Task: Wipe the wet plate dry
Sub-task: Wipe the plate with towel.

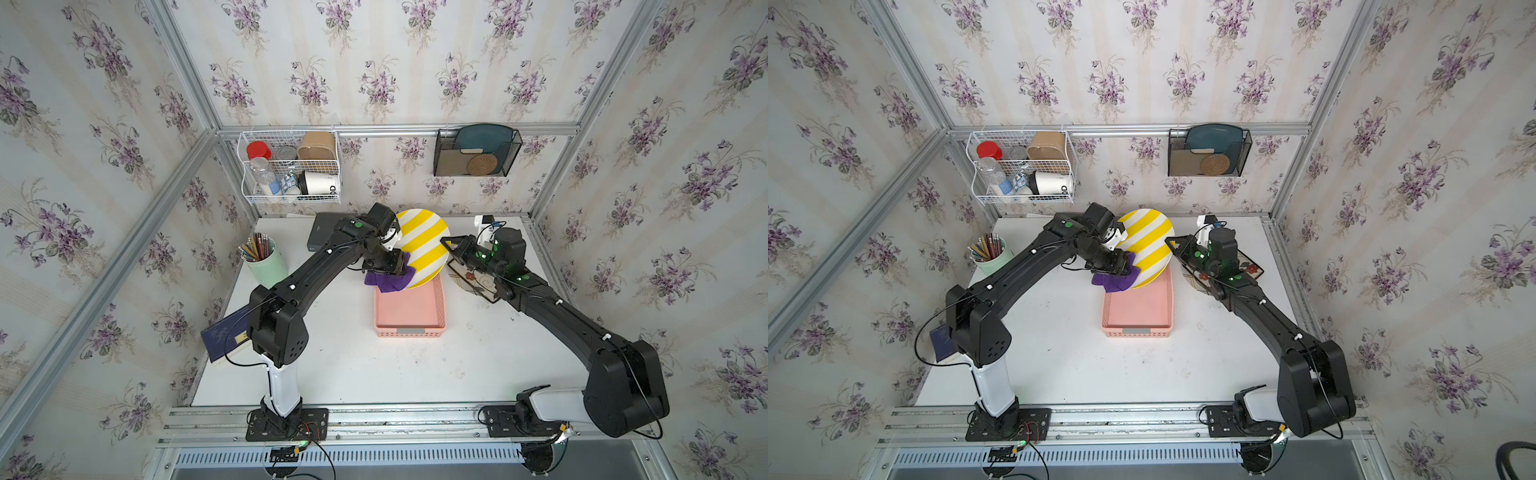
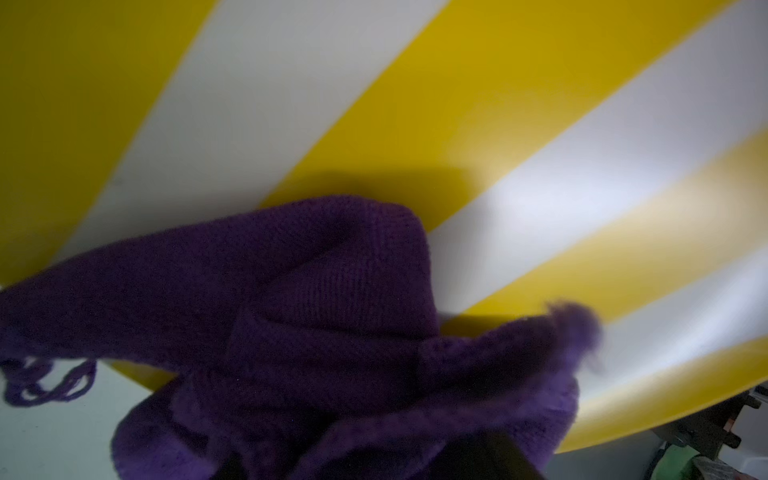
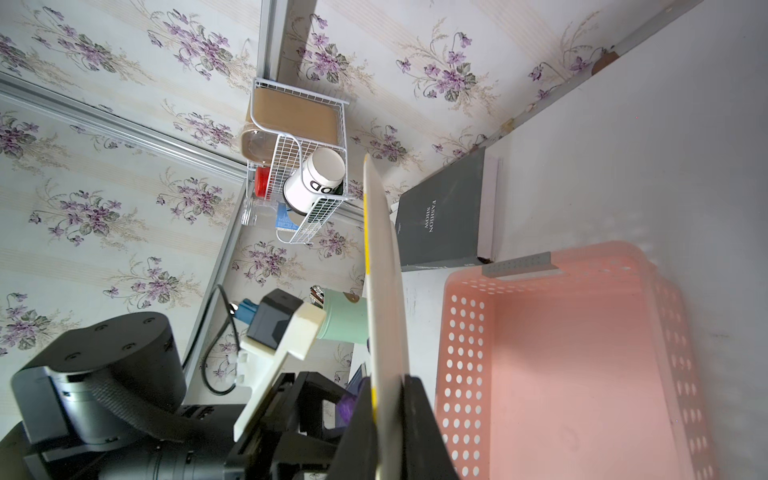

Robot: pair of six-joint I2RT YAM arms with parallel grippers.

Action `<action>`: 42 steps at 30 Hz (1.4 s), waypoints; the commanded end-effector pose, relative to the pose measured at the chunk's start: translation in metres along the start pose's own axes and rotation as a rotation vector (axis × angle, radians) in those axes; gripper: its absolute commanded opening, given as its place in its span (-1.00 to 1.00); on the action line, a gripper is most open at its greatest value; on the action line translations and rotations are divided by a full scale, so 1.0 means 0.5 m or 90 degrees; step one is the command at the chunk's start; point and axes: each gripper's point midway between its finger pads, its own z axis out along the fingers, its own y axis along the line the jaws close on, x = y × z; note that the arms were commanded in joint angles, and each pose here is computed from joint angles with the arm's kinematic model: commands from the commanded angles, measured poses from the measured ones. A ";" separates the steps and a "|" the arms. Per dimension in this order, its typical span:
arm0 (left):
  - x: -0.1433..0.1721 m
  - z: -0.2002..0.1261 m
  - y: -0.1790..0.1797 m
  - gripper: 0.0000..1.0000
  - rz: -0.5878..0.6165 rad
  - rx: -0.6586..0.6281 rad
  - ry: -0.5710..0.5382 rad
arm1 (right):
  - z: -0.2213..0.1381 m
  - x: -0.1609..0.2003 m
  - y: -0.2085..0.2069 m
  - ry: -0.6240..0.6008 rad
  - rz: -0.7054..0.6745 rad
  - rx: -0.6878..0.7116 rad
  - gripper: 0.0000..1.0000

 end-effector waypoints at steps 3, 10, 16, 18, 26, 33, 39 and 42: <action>-0.017 0.011 -0.017 -1.00 -0.018 0.025 -0.013 | -0.030 -0.054 0.168 -0.049 -0.007 -0.188 -1.00; -0.119 -0.096 -0.180 -1.00 0.007 0.248 -0.153 | -0.013 -0.032 0.160 -0.036 0.006 -0.186 -1.00; -0.161 -0.108 -0.163 -1.00 -0.015 0.212 -0.182 | -0.010 -0.025 0.186 -0.031 0.016 -0.219 -1.00; -0.161 -0.104 -0.095 -1.00 -0.048 0.135 -0.183 | -0.025 -0.044 0.188 -0.054 0.016 -0.217 -1.00; -0.161 -0.114 -0.001 -1.00 -0.108 0.094 -0.192 | -0.017 -0.022 0.218 -0.016 -0.049 -0.215 -1.00; -0.185 -0.128 0.034 -1.00 -0.146 0.087 -0.214 | -0.014 0.004 0.259 -0.003 -0.057 -0.270 -1.00; -0.239 -0.198 0.057 -1.00 -0.149 0.125 -0.277 | 0.005 0.045 0.246 0.038 -0.095 -0.251 -1.00; -0.253 -0.181 -0.052 -1.00 -0.114 0.237 -0.256 | 0.022 0.064 0.271 0.069 -0.124 -0.259 -1.00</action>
